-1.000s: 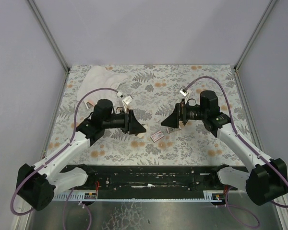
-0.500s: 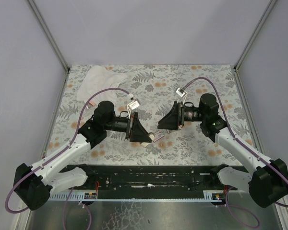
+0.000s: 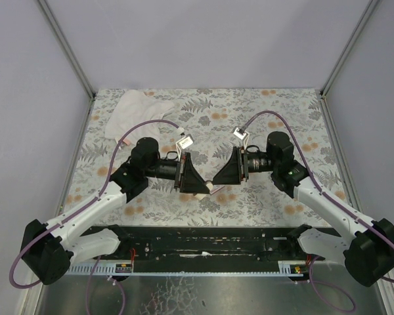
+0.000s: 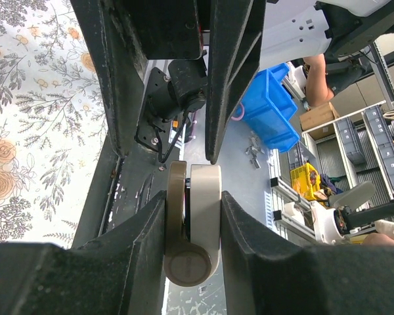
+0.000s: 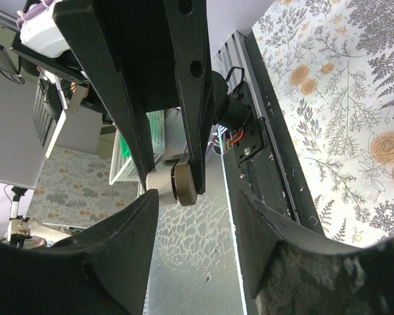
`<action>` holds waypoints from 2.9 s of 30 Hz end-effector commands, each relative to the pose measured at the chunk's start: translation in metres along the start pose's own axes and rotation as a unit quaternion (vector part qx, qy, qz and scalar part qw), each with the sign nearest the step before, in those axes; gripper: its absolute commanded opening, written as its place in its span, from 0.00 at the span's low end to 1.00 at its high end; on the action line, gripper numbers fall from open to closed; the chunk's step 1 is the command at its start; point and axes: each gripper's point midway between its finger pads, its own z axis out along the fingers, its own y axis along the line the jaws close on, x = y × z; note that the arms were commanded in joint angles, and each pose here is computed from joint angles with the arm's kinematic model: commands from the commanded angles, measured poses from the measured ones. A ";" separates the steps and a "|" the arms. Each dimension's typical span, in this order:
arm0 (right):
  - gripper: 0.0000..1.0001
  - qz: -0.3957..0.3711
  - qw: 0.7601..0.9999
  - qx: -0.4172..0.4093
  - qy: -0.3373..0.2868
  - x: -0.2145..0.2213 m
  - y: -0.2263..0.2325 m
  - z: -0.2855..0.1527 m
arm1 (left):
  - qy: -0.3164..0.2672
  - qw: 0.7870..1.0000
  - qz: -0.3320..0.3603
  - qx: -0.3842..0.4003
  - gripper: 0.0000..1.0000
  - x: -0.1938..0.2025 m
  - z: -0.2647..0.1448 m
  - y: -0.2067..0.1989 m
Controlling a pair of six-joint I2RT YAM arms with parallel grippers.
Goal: Load the staples into the stapler
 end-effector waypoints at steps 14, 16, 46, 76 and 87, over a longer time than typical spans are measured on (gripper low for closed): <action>0.54 -0.054 0.997 -0.058 0.008 -0.007 0.045 0.004 | -0.026 0.999 0.031 0.015 0.00 -0.015 0.002 -0.013; 0.52 -0.053 0.997 -0.060 0.010 -0.005 0.046 0.004 | -0.026 0.999 0.032 0.015 0.00 -0.016 0.003 -0.013; 0.33 -0.035 0.996 -0.066 0.042 0.011 0.041 0.010 | -0.027 0.999 0.018 -0.008 0.00 -0.011 0.007 0.007; 0.05 0.083 0.957 0.276 -0.013 0.098 -0.157 -0.013 | -0.081 0.947 0.065 -0.303 0.99 0.010 -0.024 0.117; 0.50 0.092 0.934 0.343 -0.029 0.112 -0.189 -0.029 | -0.060 0.934 0.073 -0.344 0.96 0.048 0.001 0.140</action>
